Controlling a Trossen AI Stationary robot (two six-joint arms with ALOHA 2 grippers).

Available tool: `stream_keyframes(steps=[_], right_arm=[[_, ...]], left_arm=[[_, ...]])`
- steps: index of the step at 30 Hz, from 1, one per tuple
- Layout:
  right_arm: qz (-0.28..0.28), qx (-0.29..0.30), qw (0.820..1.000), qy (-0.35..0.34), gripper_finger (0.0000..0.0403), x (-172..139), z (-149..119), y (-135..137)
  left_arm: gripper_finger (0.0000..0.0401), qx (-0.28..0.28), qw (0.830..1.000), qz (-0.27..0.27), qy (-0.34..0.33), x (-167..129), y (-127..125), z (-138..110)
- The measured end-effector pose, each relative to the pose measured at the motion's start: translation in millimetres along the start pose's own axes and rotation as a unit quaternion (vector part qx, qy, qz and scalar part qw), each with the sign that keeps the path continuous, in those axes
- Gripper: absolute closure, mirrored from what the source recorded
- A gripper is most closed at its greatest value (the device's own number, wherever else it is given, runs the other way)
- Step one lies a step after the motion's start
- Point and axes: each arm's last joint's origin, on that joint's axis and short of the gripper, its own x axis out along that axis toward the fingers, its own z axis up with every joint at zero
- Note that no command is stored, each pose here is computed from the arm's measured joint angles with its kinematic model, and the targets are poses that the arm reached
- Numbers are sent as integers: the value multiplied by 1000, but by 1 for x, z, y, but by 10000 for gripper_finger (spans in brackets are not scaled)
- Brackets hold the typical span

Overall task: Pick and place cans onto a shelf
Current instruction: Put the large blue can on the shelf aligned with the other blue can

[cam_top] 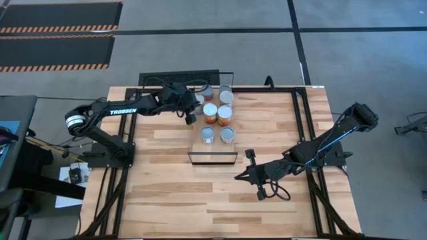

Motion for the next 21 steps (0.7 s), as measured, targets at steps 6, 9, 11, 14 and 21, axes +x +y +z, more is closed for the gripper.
stream_keyframes(steps=[6, 9, 11, 14, 21], right_arm=[[0, 0, 1000, 0, 390, 0, 0, 0], [0, 0, 1000, 0, 390, 0, 0, 0], [0, 0, 1000, 0, 390, 0, 0, 0], [1, 0, 1000, 0, 390, 0, 0, 1], [2, -1, 1000, 1, 390, 0, 0, 1]], left_arm=[[343, 14, 1000, 3, -9, -3, 1, 2], [338, 23, 999, 16, -37, -19, 4, 16], [338, 27, 997, 24, -64, -38, 7, 26], [348, 33, 997, 21, -67, -65, 6, 28], [396, 8, 1000, -1, 25, -63, -4, -17]])
